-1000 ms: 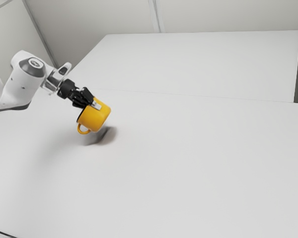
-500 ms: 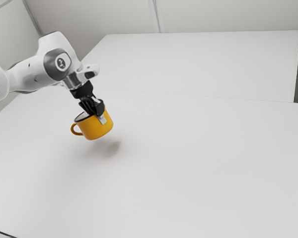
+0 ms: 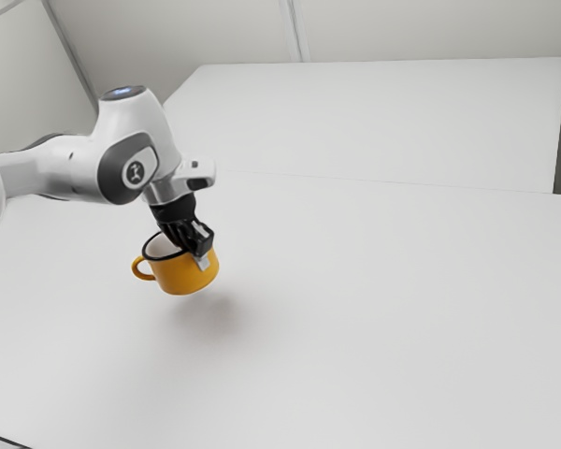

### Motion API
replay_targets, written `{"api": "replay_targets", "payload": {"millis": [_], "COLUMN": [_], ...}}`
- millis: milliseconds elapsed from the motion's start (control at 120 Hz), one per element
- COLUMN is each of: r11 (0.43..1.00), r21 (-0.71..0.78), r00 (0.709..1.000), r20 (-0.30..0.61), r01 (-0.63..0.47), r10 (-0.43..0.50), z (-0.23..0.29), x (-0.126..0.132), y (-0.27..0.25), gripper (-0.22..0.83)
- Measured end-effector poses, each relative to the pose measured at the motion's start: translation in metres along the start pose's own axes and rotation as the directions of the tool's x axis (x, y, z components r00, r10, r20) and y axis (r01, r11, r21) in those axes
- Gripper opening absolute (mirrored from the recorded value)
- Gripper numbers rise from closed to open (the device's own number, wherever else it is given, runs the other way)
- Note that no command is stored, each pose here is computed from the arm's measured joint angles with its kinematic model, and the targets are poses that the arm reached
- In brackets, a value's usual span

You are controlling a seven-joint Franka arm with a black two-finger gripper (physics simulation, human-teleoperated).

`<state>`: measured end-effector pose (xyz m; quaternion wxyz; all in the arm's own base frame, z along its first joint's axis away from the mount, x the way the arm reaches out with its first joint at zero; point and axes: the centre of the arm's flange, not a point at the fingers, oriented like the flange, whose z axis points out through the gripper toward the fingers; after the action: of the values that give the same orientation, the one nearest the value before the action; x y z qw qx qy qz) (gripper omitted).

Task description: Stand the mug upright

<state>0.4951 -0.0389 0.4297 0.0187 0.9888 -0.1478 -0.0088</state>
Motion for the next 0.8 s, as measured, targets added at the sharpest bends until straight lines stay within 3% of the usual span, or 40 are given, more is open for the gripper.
{"api": "replay_targets", "payload": {"millis": [500, 800], "r11": [0.994, 0.987], "r21": [0.046, 0.035], "r00": [0.989, 0.981], "r20": [-0.113, -0.121], "r01": [0.103, 0.157], "r10": [-0.097, -0.152], "z": [0.058, 0.083], "x": [-0.016, -0.011], "y": [0.019, 0.017], "gripper": [-0.16, -0.16]}}
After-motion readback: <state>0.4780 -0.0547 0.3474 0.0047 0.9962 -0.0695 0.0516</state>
